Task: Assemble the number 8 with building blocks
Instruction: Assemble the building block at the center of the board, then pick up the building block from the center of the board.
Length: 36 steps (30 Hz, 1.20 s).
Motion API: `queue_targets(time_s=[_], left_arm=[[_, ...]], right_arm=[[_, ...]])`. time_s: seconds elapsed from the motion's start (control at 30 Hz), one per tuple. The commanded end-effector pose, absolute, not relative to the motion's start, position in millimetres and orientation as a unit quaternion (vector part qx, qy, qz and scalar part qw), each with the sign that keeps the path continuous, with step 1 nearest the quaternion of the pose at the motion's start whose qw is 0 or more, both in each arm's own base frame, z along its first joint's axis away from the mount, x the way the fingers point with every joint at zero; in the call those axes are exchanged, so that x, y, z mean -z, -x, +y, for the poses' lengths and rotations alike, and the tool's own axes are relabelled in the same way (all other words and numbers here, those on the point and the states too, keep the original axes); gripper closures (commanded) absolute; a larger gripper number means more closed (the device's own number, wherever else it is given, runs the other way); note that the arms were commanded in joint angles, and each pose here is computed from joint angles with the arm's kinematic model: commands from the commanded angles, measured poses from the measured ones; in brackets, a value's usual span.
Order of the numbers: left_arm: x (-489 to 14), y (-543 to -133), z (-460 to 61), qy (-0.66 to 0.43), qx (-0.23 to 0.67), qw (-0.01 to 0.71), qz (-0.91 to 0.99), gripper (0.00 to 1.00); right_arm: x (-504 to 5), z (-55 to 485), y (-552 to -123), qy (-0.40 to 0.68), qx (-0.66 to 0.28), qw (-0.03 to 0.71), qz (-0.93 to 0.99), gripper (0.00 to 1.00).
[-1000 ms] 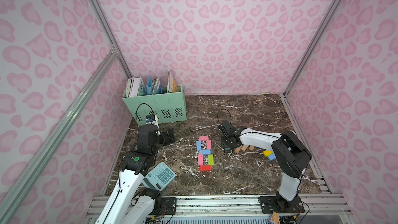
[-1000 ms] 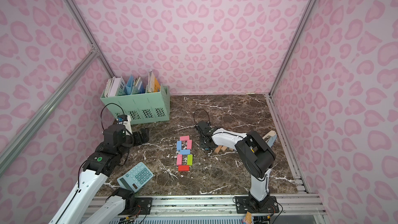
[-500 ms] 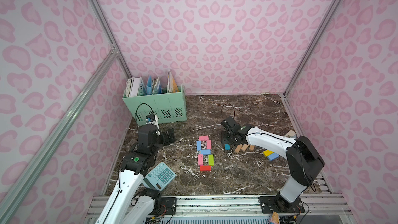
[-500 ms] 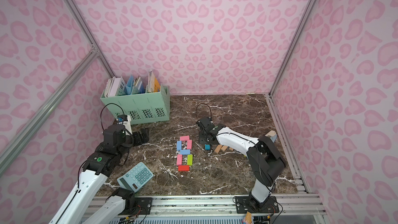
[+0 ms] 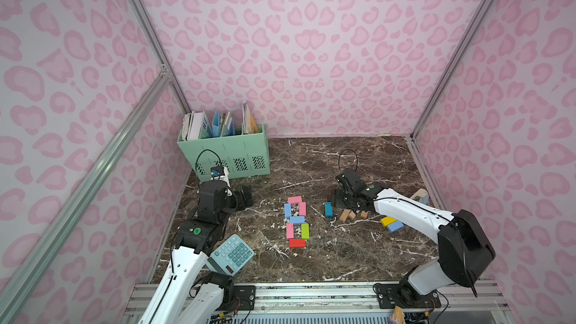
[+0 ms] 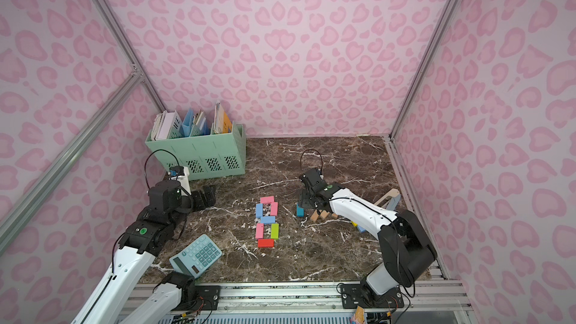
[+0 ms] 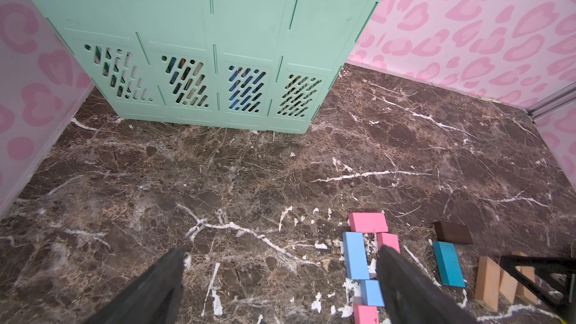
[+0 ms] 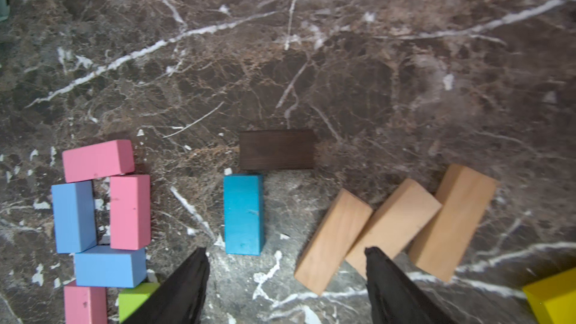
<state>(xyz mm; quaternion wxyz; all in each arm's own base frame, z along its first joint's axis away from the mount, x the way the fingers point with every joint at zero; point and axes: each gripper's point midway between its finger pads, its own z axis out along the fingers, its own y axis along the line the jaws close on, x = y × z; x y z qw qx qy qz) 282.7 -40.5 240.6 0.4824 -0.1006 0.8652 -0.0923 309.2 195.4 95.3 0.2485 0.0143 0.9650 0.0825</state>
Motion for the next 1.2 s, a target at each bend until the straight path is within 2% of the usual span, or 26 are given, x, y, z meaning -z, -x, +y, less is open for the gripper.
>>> queue_targets(time_s=[0.0,0.33,0.6,1.17], left_arm=[[-247.3,-284.5,-40.8,0.096,0.093,0.494,0.859,0.01],[-248.4,-284.0,-41.2,0.098,0.096,0.494,0.858,0.02],[-247.9,-284.5,-46.9,0.092,0.110,0.489,0.861,0.01],[-250.4,-282.6,-49.2,0.091,0.120,0.491,0.858,0.01]], right_arm=[[-94.6,177.9,-306.6,-0.024,-0.084,0.248,0.965,0.19],[-80.3,106.5,-293.8,-0.097,-0.073,0.237,0.964,0.20],[-55.6,57.5,-277.4,-0.189,-0.082,0.217,0.954,0.27],[-48.0,38.8,-265.0,-0.238,-0.074,0.205,0.946,0.35]])
